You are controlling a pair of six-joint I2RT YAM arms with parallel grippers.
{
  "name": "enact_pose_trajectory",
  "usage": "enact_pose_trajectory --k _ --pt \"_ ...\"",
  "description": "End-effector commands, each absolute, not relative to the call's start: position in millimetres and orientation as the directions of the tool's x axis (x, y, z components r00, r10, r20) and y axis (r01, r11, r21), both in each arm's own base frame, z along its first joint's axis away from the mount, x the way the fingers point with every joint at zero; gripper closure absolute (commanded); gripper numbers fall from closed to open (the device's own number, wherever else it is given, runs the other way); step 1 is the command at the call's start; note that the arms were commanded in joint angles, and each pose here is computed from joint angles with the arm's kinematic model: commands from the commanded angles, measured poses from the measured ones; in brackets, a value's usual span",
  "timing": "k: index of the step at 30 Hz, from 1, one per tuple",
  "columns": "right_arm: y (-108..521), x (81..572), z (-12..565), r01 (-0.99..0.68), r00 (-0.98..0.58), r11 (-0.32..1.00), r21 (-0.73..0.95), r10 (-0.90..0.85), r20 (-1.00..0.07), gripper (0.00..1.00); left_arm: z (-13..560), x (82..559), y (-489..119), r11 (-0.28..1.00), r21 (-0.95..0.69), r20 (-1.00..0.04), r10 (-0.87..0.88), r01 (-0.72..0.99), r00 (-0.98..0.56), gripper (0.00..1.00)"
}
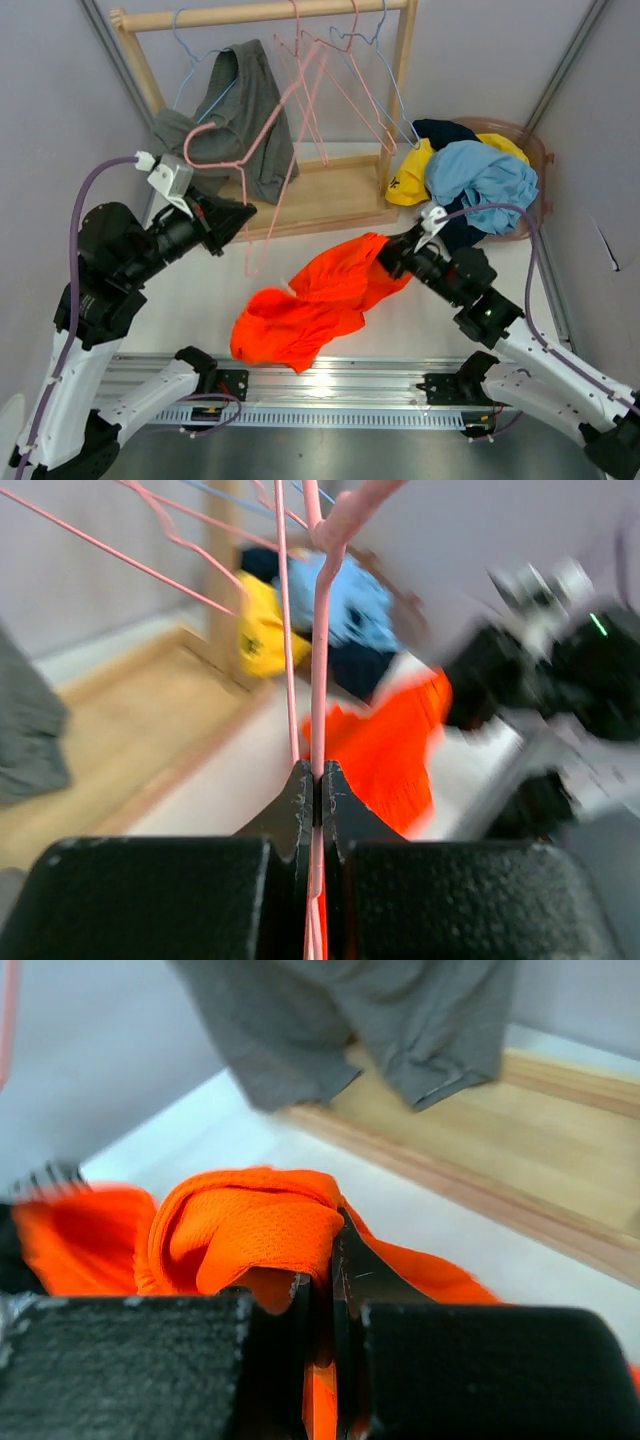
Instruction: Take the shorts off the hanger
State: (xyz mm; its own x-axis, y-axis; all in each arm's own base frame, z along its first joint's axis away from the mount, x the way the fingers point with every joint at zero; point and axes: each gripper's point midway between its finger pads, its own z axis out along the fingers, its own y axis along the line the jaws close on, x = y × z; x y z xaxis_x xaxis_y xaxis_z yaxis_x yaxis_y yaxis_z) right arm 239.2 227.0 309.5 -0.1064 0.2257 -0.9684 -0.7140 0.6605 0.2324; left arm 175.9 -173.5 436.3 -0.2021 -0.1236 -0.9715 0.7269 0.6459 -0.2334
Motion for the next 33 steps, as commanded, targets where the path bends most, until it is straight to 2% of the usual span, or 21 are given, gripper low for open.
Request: enact_pose_trajectory --k 1,5,7,12,13,14,17,18,19,20,21,22,23,25,26,29,30,33 --pt "232.0 230.6 311.4 -0.661 0.009 0.745 0.094 0.133 -0.991 1.0 479.6 227.1 -149.2 0.798 -0.234 -0.964 -0.265 0.555 -0.025 1.0" --pt "214.5 233.9 319.5 -0.605 0.031 0.79 0.101 0.15 -0.988 1.0 498.0 247.8 -129.8 0.873 -0.214 -0.966 -0.256 0.438 0.039 1.0" --pt "193.8 238.2 338.8 -0.542 0.088 0.835 0.096 0.17 -0.982 1.0 488.5 263.2 -129.3 0.902 -0.185 -0.98 -0.196 0.39 -0.012 1.0" --pt "113.4 262.1 429.4 -0.244 0.294 0.964 0.103 0.175 -0.94 1.0 415.9 271.3 -116.8 0.949 -0.138 -0.977 -0.083 0.282 -0.197 1.0" --pt "105.3 272.3 439.0 -0.198 0.302 0.974 0.109 0.166 -0.939 1.0 418.0 262.2 -111.7 0.948 -0.146 -0.979 -0.097 0.281 -0.18 1.0" --pt "73.3 275.1 475.8 -0.11 0.373 0.982 0.15 0.181 -0.91 1.0 414.5 258.8 -110.1 0.948 -0.15 -0.978 -0.101 0.28 -0.182 1.0" --pt "49.1 296.9 515.0 -0.079 0.444 0.978 0.192 0.206 -0.872 1.0 397.6 247.4 -105.8 0.946 -0.164 -0.973 -0.108 0.278 -0.205 1.0" --pt "17.8 297.3 547.0 -0.016 0.515 0.975 0.223 0.2 -0.834 1.0 394.4 244.5 -104.9 0.946 -0.164 -0.971 -0.105 0.28 -0.214 1.0" --pt "13.6 302.5 563.3 -0.037 0.537 0.976 0.215 0.201 -0.819 1.0 392.2 240.8 -103.4 0.945 -0.166 -0.971 -0.106 0.281 -0.215 1.0" --pt "5.1 330.7 562.7 -0.02 0.514 0.976 0.219 0.197 -0.835 1.0 387.2 239.6 -103.8 0.944 -0.168 -0.969 -0.105 0.283 -0.224 1.0" --pt "-24.3 323.8 601.5 0.006 0.589 0.966 0.26 0.207 -0.781 1.0 386.1 237.7 -104.0 0.942 -0.176 -0.967 -0.112 0.285 -0.227 1.0" --pt "-32.7 330.0 615.6 -0.002 0.614 0.963 0.268 0.212 -0.76 1.0 376.9 238.2 -105.7 0.941 -0.177 -0.964 -0.106 0.287 -0.245 1.0" --pt "-39.3 362.6 609.0 -0.008 0.586 0.964 0.267 0.221 -0.78 1.0 377.1 237.0 -105.8 0.94 -0.181 -0.964 -0.111 0.29 -0.242 1.0" --pt "-57.6 372.8 636.0 0.008 0.636 0.963 0.269 0.203 -0.745 1.0 374.1 237.3 -106.8 0.938 -0.187 -0.962 -0.116 0.291 -0.246 1.0" --pt "-67.1 409.2 617.5 0.027 0.602 0.962 0.272 0.202 -0.773 1.0 370.4 238.7 -107.2 0.939 -0.186 -0.961 -0.113 0.289 -0.251 1.0" --pt "-86.0 452.8 603.7 0.054 0.598 0.964 0.262 0.179 -0.781 1.0 367.1 241.7 -108.8 0.94 -0.185 -0.96 -0.111 0.288 -0.255 1.0" --pt "-93.6 488.5 570.4 0.064 0.538 0.96 0.272 0.196 -0.82 1.0 365.8 244.5 -110.0 0.941 -0.183 -0.959 -0.108 0.285 -0.261 1.0" --pt "-89.9 531.0 504.5 0.027 0.369 0.955 0.297 0.266 -0.89 1.0 363.5 253.4 -114.6 0.942 -0.18 -0.957 -0.101 0.284 -0.271 1.0"
